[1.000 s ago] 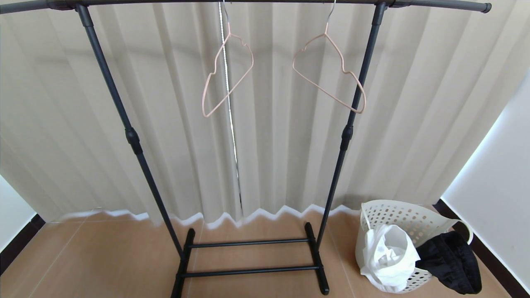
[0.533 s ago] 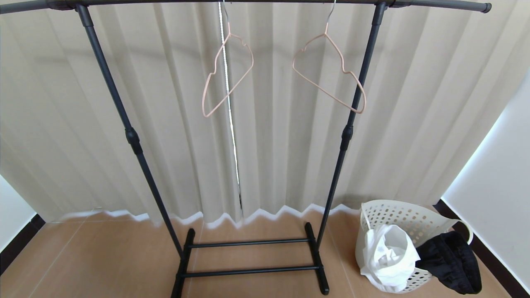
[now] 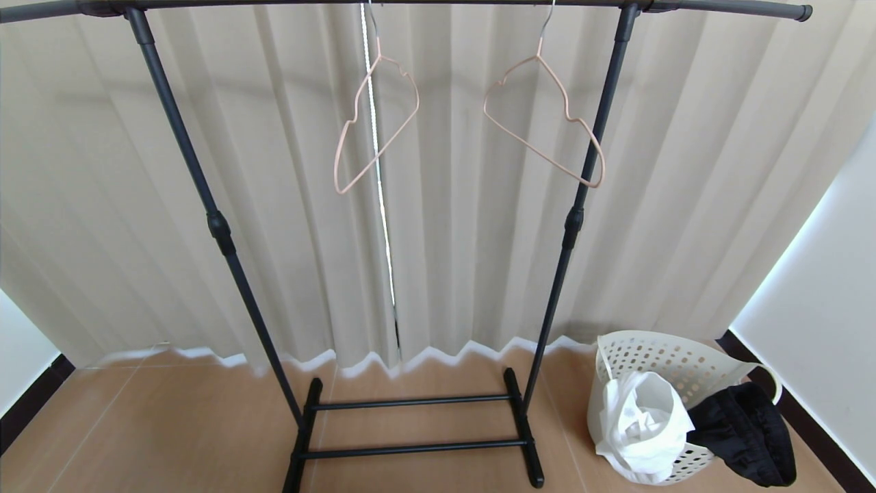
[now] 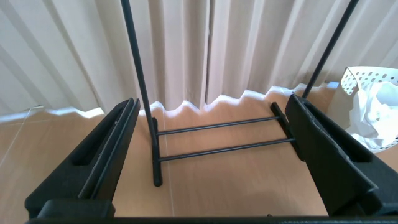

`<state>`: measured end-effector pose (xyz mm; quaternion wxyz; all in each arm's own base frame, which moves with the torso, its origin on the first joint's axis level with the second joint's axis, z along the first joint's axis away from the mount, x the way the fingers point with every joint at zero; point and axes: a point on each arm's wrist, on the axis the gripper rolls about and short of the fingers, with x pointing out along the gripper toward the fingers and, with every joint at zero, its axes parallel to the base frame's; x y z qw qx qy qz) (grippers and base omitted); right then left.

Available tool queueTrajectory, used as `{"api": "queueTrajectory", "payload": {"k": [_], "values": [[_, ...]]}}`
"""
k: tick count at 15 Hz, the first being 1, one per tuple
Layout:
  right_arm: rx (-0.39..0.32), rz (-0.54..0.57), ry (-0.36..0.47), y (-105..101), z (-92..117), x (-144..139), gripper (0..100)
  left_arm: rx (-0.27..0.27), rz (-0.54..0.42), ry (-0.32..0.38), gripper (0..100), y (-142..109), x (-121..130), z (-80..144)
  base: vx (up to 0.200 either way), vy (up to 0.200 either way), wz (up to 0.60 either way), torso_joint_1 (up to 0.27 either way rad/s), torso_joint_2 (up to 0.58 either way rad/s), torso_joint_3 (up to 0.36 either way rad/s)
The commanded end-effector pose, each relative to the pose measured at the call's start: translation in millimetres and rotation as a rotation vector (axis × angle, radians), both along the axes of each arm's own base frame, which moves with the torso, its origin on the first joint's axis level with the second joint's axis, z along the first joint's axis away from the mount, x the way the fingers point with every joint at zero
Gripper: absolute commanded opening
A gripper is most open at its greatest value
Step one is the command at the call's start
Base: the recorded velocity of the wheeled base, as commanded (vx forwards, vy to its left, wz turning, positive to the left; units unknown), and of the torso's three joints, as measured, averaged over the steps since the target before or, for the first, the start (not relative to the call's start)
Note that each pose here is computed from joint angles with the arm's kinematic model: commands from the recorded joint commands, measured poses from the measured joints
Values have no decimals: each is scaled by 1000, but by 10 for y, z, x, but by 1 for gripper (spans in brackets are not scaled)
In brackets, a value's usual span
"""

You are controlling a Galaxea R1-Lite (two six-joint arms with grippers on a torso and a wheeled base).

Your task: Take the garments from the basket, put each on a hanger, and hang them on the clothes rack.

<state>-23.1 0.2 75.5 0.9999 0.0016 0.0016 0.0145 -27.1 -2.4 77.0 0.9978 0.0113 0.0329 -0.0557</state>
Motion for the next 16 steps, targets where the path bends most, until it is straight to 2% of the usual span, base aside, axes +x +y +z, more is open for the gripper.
{"api": "queueTrajectory", "payload": {"k": [1, 5, 16], "values": [[0, 0, 1, 0, 0, 1, 100, 0, 0, 0, 100, 0, 0, 0, 0, 0, 0, 0, 0, 0], [0, 0, 1, 0, 0, 1, 100, 0, 0, 0, 100, 0, 0, 0, 0, 0, 0, -43, 176, 132], [1, 0, 1, 0, 0, 1, 100, -2, 0, 0, 100, 0, 0, 0, 0, 0, 0, -48, 405, 359]]}}
